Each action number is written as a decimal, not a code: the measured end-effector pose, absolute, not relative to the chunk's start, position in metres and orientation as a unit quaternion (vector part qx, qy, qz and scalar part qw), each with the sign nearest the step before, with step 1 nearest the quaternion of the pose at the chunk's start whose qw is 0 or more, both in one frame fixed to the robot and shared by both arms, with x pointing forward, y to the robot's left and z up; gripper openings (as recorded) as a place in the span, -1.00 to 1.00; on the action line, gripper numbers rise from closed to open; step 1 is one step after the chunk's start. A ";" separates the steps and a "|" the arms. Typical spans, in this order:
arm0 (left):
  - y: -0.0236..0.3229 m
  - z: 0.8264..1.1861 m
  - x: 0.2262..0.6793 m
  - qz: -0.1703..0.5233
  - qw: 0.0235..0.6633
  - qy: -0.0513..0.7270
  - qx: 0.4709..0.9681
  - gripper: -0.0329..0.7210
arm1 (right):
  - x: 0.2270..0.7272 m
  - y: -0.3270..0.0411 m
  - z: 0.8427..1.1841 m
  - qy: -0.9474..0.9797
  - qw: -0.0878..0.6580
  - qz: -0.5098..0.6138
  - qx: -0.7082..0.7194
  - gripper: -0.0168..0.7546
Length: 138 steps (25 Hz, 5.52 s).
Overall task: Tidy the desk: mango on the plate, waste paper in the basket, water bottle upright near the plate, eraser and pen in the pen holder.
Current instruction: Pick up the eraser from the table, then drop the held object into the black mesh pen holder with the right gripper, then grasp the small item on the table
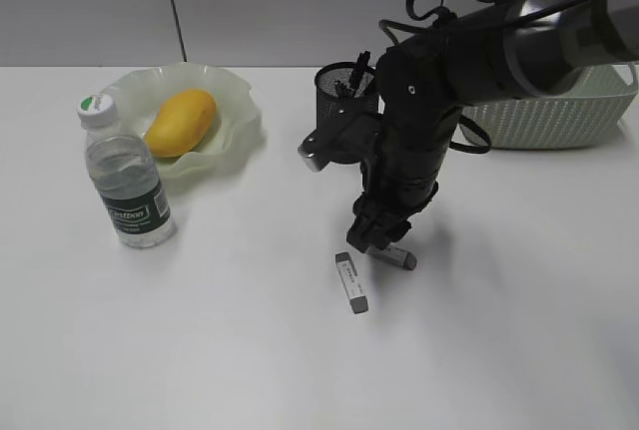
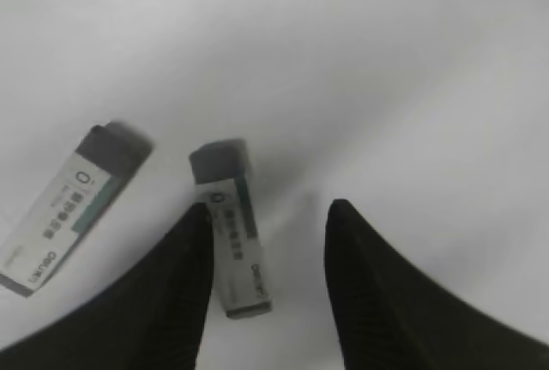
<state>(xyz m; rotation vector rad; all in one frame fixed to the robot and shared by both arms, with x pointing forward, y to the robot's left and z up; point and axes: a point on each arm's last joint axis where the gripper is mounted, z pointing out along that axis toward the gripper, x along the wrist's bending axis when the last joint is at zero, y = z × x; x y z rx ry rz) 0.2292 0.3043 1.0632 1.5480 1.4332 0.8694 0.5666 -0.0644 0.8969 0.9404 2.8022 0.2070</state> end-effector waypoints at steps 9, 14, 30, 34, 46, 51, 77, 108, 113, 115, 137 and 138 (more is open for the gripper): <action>0.304 1.063 0.229 0.346 0.417 0.571 0.617 -0.57 | 0.565 -0.060 0.887 0.970 0.071 0.073 0.220 -0.05; 0.304 1.063 0.229 0.346 0.417 0.571 0.617 -0.57 | 0.565 -0.059 0.877 0.971 0.062 0.066 0.220 -0.26; 0.304 1.063 0.229 0.346 0.417 0.571 0.617 -0.57 | 0.605 -0.052 1.045 0.737 0.332 0.500 0.312 -0.53; 0.304 1.063 0.229 0.346 0.417 0.571 0.617 -0.57 | 0.637 -0.069 1.022 0.648 0.365 0.549 0.381 -0.53; 0.304 1.063 0.229 0.346 0.417 0.571 0.617 -0.57 | 0.657 -0.078 0.946 0.658 0.318 0.503 0.462 -0.53; 0.304 1.063 0.229 0.346 0.417 0.571 0.617 -0.57 | 0.655 -0.077 0.939 0.676 0.296 0.482 0.472 -0.44; 0.304 1.063 0.229 0.346 0.417 0.571 0.617 -0.57 | 0.440 -0.193 1.085 0.828 0.137 0.184 0.512 0.27; 0.303 1.063 0.229 0.343 0.419 0.572 0.616 -0.56 | 0.243 -0.307 1.057 0.718 0.302 0.423 0.462 0.17; 0.296 1.064 0.251 0.295 0.389 0.584 0.649 -0.53 | 0.242 -0.307 1.057 0.685 0.329 0.405 0.509 0.17; 0.290 1.066 0.265 0.260 0.378 0.590 0.665 -0.52 | 0.241 -0.308 1.057 0.658 0.349 0.388 0.542 0.17; 0.133 1.057 0.417 -0.006 0.371 0.489 0.789 0.04 | 0.233 -0.308 1.057 0.612 0.380 0.384 0.577 0.17; 0.117 1.049 0.425 -0.004 0.344 0.499 0.795 0.04 | 0.233 -0.308 1.057 0.612 0.380 0.384 0.577 0.17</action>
